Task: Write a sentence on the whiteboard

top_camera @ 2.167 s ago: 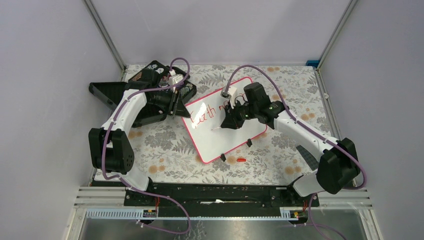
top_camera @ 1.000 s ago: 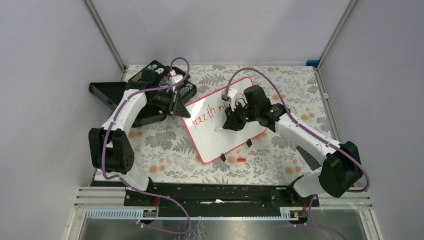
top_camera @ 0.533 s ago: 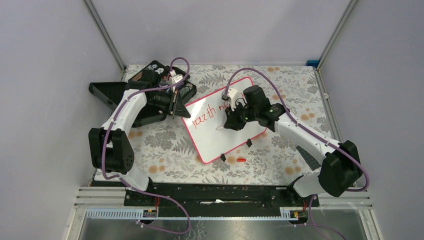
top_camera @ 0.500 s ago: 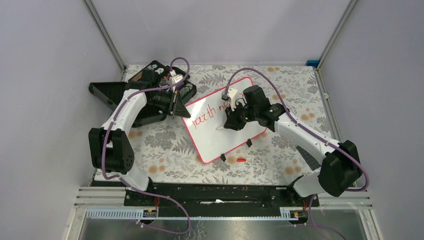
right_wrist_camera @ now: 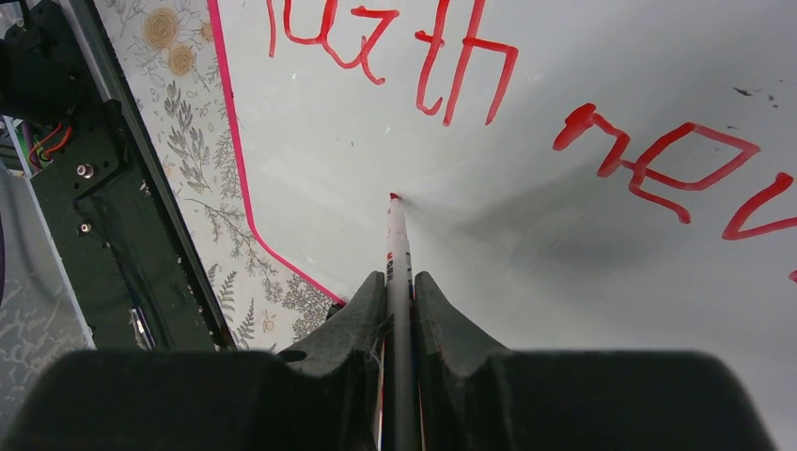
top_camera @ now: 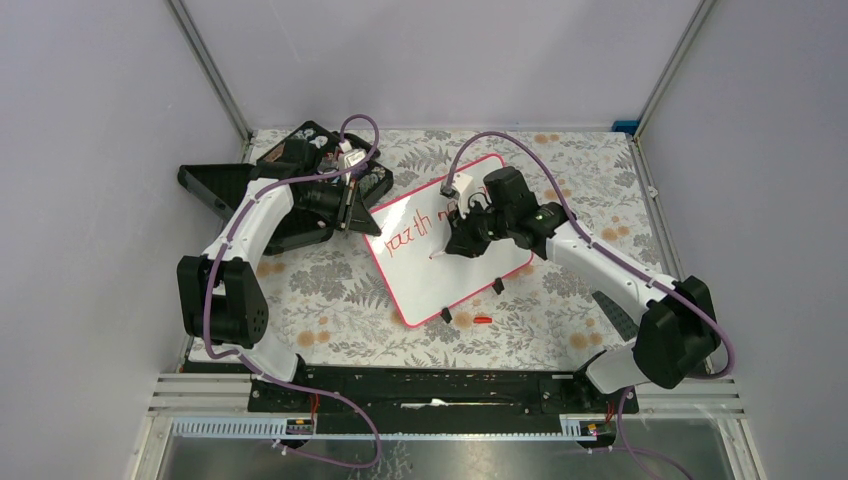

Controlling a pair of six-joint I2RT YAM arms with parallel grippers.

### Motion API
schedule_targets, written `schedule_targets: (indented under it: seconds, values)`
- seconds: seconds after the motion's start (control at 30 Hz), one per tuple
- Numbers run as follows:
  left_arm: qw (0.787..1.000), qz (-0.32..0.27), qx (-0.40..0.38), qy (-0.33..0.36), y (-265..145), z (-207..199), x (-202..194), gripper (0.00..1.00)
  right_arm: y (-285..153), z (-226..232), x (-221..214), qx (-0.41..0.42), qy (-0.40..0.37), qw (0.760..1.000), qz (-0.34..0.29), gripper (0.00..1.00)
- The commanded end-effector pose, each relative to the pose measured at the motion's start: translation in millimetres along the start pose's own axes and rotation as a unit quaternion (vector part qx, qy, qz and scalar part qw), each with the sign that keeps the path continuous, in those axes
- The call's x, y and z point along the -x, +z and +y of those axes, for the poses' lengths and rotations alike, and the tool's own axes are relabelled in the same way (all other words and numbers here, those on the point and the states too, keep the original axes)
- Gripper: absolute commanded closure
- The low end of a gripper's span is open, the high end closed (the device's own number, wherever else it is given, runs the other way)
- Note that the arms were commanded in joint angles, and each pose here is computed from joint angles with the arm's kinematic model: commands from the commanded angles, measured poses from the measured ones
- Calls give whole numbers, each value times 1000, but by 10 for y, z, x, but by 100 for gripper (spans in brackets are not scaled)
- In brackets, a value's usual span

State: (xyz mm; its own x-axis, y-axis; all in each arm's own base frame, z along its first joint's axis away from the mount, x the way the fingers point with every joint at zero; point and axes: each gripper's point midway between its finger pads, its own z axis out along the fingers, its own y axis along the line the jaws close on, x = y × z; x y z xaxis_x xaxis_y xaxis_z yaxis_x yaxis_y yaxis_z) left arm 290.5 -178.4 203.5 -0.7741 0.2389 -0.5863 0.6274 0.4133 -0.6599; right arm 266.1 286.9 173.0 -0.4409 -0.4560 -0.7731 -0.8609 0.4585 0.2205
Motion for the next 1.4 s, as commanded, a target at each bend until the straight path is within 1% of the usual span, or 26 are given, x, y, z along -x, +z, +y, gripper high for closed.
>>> schedule_targets:
  seconds: [0.0,0.23,0.77,1.13,1.23,1.37]
  values:
    - [999,2,29,34,16,147,47,100,35,10,194,0,-18,1000,-21,100]
    - [999,2,28,33,20,150,51,100,71,100,103,16,-25,1000,-9,100]
    - [999,3,30,34,19,155,48,100,50,139,-188,15,-23,999,19,100]
    - [999,3,30,35,13,147,48,100,139,310,-494,35,-17,998,52,100]
    - [999,2,31,36,12,148,49,100,182,379,-500,44,-21,997,56,100]
    - [999,3,31,35,13,149,45,100,172,459,-362,58,-23,997,42,100]
